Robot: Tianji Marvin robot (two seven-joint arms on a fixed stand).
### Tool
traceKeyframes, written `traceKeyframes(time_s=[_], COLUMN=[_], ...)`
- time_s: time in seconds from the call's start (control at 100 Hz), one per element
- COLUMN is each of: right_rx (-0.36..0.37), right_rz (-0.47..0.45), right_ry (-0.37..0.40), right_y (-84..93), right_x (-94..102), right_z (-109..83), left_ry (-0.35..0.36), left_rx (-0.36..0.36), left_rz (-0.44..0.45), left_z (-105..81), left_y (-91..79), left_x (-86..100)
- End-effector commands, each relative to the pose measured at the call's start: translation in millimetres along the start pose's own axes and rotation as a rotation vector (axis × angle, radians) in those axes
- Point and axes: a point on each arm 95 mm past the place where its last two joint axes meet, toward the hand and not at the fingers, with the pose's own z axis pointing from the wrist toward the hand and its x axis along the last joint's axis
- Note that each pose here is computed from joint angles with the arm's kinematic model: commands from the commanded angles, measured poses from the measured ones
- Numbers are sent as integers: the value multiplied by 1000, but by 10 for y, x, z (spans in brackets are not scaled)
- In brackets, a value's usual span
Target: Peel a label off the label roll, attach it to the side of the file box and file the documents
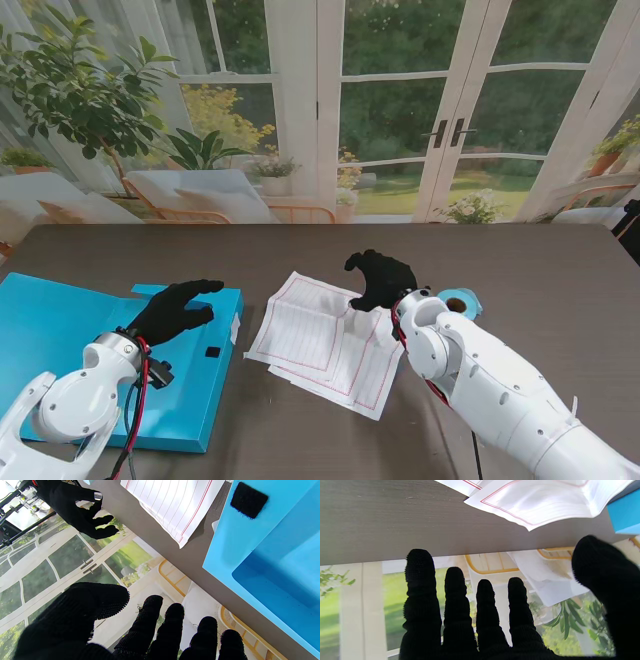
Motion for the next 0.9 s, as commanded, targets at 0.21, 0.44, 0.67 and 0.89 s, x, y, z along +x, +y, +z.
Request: traceKeyframes(time_s=[0.21,0.44,0.67,0.89], right_rx=[72,96,100,114], right_rz=[-100,-103,-82,-75], right_ry=[67,91,100,108], right_y=[-102,-250,-368,-461], right_x=[-48,-9,47,85], right_z=[106,114,130,135], left_ry=[0,7,18,22], left_rx=[-32,-37,-36,-42], left_rz=[-23,-32,-34,-36], left_z=[34,22,11,6], left_y=[16,17,9,1], left_x=[-44,-30,-31,-25])
